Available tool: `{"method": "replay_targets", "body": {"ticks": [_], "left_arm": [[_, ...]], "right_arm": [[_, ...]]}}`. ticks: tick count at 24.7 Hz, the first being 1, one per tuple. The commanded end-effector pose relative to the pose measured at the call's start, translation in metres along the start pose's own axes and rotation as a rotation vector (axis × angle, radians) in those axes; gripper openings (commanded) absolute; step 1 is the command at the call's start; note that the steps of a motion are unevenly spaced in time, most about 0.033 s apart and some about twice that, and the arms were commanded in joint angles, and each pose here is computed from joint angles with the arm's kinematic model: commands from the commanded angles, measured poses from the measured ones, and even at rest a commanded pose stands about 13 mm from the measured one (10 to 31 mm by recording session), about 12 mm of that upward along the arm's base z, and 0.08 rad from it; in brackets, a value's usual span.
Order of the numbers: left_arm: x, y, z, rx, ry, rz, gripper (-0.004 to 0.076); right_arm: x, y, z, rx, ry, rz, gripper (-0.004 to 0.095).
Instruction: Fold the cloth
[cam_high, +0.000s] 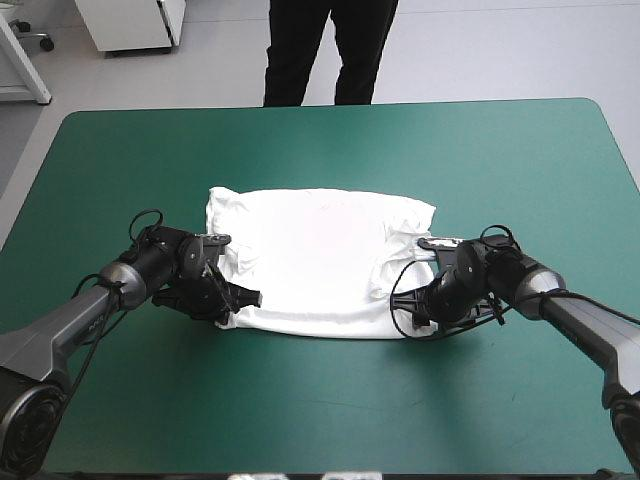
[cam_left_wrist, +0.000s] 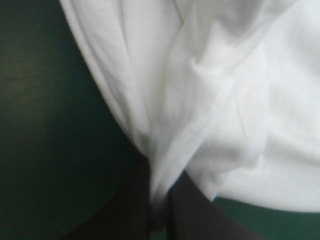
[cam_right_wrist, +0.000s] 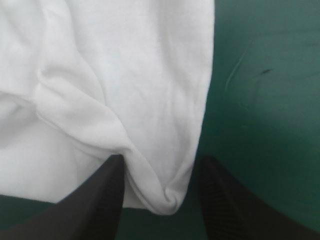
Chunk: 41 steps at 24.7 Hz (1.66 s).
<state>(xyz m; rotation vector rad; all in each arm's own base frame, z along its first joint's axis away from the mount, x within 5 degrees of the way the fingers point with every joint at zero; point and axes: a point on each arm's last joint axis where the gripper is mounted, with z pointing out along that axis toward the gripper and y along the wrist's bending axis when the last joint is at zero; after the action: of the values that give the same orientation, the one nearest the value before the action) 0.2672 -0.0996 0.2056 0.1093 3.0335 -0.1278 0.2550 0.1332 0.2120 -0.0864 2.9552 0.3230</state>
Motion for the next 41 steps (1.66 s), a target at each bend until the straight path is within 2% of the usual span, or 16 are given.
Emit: {"method": "replay_targets", "body": {"ticks": [1, 2, 4, 9, 11, 16, 20, 23, 33, 41], "left_arm": [[-0.004, 0.008, 0.005, -0.074, -0.03, 0.057, -0.0009], [-0.005, 0.008, 0.005, -0.072, -0.035, 0.057, -0.0009], [-0.006, 0.007, 0.005, -0.069, -0.047, 0.057, -0.0009], [-0.009, 0.007, -0.003, -0.088, -0.039, 0.068, -0.0009], [-0.013, 0.008, -0.013, -0.108, -0.056, 0.082, -0.0009], [-0.026, 0.007, -0.078, -0.123, -0.266, 0.108, -0.0009], [-0.041, 0.005, -0.1, -0.147, -0.372, 0.129, -0.0009], [-0.06, 0.002, -0.108, -0.165, -0.444, 0.151, -0.0009], [-0.126, -0.012, -0.119, -0.198, -0.566, 0.166, -0.0009], [-0.172, -0.023, -0.078, -0.189, -0.552, 0.136, -0.0009]], "right_arm": [[-0.003, 0.009, 0.0, -0.063, -0.018, 0.031, 0.0254], [-0.001, 0.012, 0.001, -0.064, -0.012, 0.02, 0.0087], [0.001, 0.012, 0.001, -0.062, 0.009, 0.022, -0.0014], [0.003, 0.012, -0.012, -0.042, 0.029, -0.004, -0.0017], [-0.002, 0.012, -0.025, -0.029, -0.022, -0.012, -0.0017], [-0.023, 0.023, -0.082, -0.045, -0.191, -0.051, -0.0017], [-0.044, 0.03, -0.113, -0.039, -0.357, -0.093, -0.0017], [-0.065, 0.022, -0.127, -0.015, -0.458, -0.036, -0.0017], [-0.129, -0.015, -0.117, -0.103, -0.455, 0.06, -0.0017], [-0.164, -0.025, -0.095, -0.123, -0.439, 0.067, -0.0017]]}}
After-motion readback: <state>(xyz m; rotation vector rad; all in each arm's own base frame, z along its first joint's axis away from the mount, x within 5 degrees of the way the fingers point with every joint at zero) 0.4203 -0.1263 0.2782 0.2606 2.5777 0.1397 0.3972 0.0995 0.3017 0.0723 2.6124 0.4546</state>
